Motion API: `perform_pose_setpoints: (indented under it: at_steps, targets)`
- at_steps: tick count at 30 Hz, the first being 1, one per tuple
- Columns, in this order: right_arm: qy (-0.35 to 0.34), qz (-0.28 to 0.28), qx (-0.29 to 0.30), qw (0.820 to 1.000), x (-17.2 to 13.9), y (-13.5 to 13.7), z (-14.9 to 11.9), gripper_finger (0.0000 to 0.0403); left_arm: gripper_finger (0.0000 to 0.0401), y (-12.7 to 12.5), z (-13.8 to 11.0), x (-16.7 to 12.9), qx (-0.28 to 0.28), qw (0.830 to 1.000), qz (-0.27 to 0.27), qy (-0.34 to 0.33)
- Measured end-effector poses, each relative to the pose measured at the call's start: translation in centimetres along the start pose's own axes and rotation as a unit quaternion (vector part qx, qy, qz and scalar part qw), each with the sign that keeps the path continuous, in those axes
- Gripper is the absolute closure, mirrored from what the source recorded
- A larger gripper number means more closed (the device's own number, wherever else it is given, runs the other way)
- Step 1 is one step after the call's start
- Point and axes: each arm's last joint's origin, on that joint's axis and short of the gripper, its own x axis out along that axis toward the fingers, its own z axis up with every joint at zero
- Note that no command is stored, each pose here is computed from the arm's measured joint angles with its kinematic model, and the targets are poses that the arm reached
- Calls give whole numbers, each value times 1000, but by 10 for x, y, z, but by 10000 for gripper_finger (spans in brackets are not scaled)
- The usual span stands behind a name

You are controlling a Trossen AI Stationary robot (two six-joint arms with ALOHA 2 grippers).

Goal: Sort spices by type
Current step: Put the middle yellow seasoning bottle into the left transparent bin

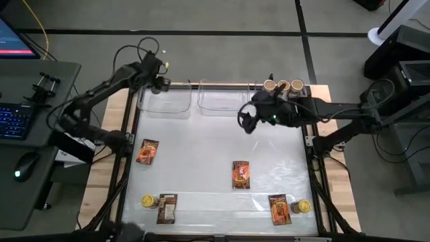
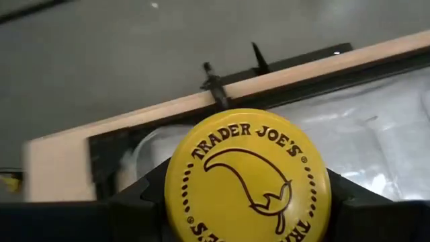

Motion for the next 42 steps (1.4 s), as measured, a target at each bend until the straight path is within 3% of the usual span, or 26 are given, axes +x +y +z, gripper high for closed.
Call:
perform_pose_setpoints:
  at_steps: [4, 9, 13, 17, 22, 30, 42]
  targets:
    - [-18, 5, 44, 999, 3, -3, 7, 96, 214, 3, 7, 31, -2, 999, -28, 30]
    - [-12, 4, 78, 997, 5, -6, 7, 96, 214, 6, -3, 48, 14, 997, -31, 74]
    - [-13, 3, 79, 997, 5, -6, 7, 96, 214, 14, -20, 59, -28, 997, -14, 74]
    - [-10, -1, 61, 998, 5, -7, 7, 96, 214, 18, -30, 62, -73, 996, -5, 43]
    - [-3, -2, 40, 999, 6, -9, 7, 96, 212, 18, -26, 62, -116, 993, 7, 7]
    - [14, 12, 2, 1000, 8, -11, 6, 96, 164, 18, -25, 62, -132, 991, 15, 0]
    - [53, 27, -45, 997, 7, -13, 0, 96, 157, 18, -24, 62, -141, 990, 17, -3]
